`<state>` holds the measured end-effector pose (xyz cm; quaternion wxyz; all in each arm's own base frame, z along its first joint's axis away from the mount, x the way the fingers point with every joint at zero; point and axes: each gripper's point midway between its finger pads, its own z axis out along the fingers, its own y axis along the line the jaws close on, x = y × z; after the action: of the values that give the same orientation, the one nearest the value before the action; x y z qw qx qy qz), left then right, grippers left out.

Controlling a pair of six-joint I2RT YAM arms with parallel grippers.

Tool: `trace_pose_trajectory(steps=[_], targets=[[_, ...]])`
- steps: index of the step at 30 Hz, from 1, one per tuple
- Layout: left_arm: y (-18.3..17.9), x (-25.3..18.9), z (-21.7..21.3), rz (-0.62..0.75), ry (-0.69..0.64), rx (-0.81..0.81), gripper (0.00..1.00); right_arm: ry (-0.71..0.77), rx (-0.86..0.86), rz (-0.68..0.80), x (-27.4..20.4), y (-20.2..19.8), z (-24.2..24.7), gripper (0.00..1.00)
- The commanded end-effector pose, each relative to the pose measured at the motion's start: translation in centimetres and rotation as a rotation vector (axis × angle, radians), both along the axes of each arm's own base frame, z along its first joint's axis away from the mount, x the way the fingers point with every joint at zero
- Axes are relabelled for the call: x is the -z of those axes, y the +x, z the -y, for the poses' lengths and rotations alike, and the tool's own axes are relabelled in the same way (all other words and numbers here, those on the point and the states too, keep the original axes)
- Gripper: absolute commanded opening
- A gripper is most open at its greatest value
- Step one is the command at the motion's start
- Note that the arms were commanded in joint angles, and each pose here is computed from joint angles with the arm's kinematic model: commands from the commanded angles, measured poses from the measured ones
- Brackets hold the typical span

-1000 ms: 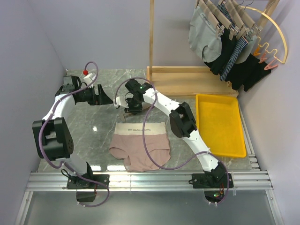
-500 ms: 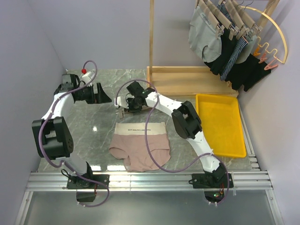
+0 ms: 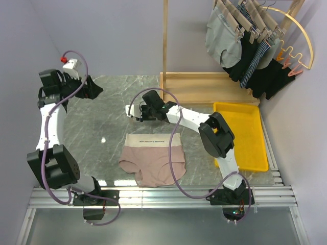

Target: Clip the underwear to the hanger

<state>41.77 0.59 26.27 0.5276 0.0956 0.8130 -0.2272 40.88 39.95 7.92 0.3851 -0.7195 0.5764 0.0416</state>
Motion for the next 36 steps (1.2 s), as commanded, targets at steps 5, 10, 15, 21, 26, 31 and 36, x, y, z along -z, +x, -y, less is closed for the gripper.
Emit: trace_pose_trajectory(steps=[5, 10, 15, 21, 26, 31, 36], targets=[[-1.8, -0.4, 2.9, -0.027, 0.074, 0.316, 0.99, 0.184, 0.007, 0.254, -9.7, 0.5, -2.0, 0.0], [-5.0, 2.0, 6.3, -0.142, 0.037, 0.512, 0.98, 0.179, -0.053, 0.323, -10.0, -1.3, -2.0, 0.0], [-6.4, 4.3, 8.8, -0.26, -0.016, 0.617, 0.89, 0.167, -0.127, 0.392, -10.7, -3.1, -1.9, 0.0], [-7.8, 7.3, 11.3, -0.38, -0.05, 0.61, 0.82, 0.163, -0.168, 0.414, -10.4, -4.3, -1.8, 0.0], [-8.7, 9.1, 12.3, -0.455, -0.06, 0.61, 0.81, 0.183, -0.183, 0.411, -10.9, -5.0, -2.3, 0.0], [-8.6, 9.6, 12.4, -0.469, -0.051, 0.594, 0.76, 0.181, -0.207, 0.409, -10.8, -5.6, -2.5, 0.0], [-8.7, 9.6, 12.5, -0.47, -0.052, 0.607, 0.6, 0.177, -0.22, 0.4, -10.6, -5.9, -2.6, 0.0]])
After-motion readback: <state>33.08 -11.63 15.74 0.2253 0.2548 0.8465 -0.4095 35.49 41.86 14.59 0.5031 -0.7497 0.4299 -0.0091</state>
